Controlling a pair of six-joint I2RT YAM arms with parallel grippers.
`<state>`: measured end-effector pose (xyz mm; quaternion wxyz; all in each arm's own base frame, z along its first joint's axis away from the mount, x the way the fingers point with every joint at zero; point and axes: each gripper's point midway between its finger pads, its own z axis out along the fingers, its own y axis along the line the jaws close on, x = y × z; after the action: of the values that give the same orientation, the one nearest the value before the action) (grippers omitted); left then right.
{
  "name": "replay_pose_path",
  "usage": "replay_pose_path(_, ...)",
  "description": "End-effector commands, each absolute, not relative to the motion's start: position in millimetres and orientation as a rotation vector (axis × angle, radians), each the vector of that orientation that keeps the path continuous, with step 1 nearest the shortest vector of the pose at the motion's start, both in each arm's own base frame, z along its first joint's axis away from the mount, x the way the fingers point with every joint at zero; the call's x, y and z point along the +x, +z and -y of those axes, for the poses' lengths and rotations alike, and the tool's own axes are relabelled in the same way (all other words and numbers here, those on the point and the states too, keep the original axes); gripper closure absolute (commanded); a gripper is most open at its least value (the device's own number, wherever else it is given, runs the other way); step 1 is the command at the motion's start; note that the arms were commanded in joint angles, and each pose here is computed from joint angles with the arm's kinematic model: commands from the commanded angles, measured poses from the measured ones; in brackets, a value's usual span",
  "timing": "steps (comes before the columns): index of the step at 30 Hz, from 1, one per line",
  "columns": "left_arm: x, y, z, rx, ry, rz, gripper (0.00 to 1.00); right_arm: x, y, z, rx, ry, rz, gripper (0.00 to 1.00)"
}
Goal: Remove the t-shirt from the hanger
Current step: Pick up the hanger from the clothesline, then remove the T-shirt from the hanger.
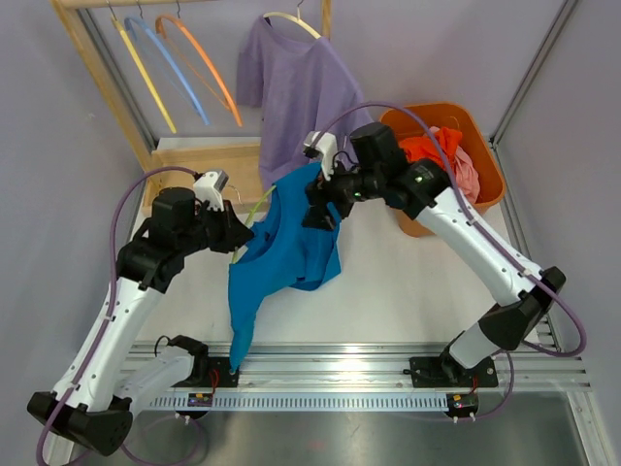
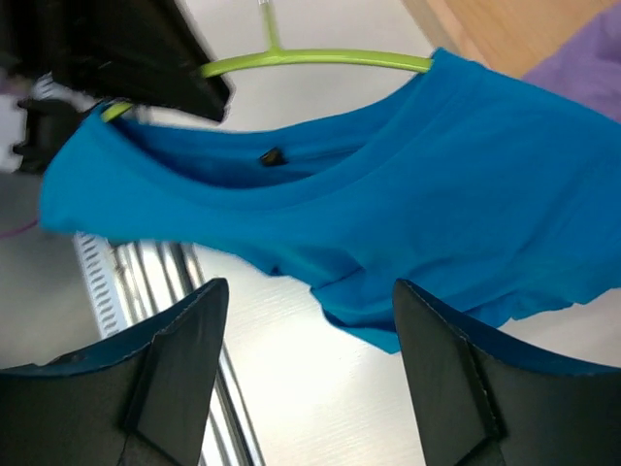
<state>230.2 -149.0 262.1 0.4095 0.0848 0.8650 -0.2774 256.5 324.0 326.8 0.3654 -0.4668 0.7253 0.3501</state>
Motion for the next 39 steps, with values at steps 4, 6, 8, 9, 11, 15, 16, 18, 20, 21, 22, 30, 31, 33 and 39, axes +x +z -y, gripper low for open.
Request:
replay_pose_path(4, 234, 292, 164, 0.102, -0.752, -2.140, 1.00, 321, 324, -355, -0.767, 0.572, -1.983, 0.24)
replay_pose_path(6, 232, 292, 168, 0.101, -0.760, -2.147, 1.00, 326, 320, -365, -0.730, 0.585, -1.997, 0.25)
replay_pose_path(8, 232, 291, 170, 0.096, -0.763, -2.146, 1.00, 326, 322, -374, -0.716, 0.567, -1.986, 0.26)
replay_pose_path(9, 232, 291, 172, 0.096, -0.763, -2.148, 1.00, 326, 316, -379, -0.724, 0.559, -2.002, 0.27)
replay_pose_path(11, 232, 290, 173, 0.096, -0.768, -2.146, 1.00, 324, 307, -384, -0.730, 0.535, -2.020, 0.33)
replay_pose_path(15, 231, 290, 172, 0.093, -0.766, -2.145, 1.00, 328, 292, -383, -0.741, 0.480, -2.047, 0.48)
replay_pose_path(16, 231, 290, 172, 0.091, -0.765, -2.144, 1.00, 329, 291, -382, -0.740, 0.471, -2.043, 0.57)
replay_pose_path(18, 230, 288, 172, 0.094, -0.763, -2.149, 1.00, 335, 296, -379, -0.740, 0.436, -2.010, 0.70)
replay_pose_path(20, 228, 287, 172, 0.100, -0.769, -2.146, 1.00, 342, 294, -376, -0.732, 0.393, -2.006, 0.79)
replay_pose_path(21, 227, 287, 173, 0.110, -0.781, -2.146, 1.00, 347, 294, -376, -0.725, 0.378, -1.999, 0.91)
replay_pose_path(22, 225, 288, 174, 0.118, -0.788, -2.143, 1.00, 351, 294, -374, -0.717, 0.369, -2.000, 0.97)
replay_pose_path(30, 193, 267, 170, 0.355, -0.779, -2.158, 1.00, 442, 332, -312, -0.469, 0.321, -1.949, 1.00)
replay_pose_path(31, 186, 262, 170, 0.377, -0.788, -2.178, 1.00, 459, 337, -291, -0.417, 0.298, -1.945, 1.00)
replay_pose_path(33, 178, 258, 171, 0.431, -0.806, -2.180, 1.00, 473, 352, -275, -0.383, 0.286, -1.911, 1.00)
replay_pose_path(39, 161, 249, 171, 0.575, -0.823, -2.199, 1.00, 504, 374, -223, -0.298, 0.154, -1.795, 1.00)
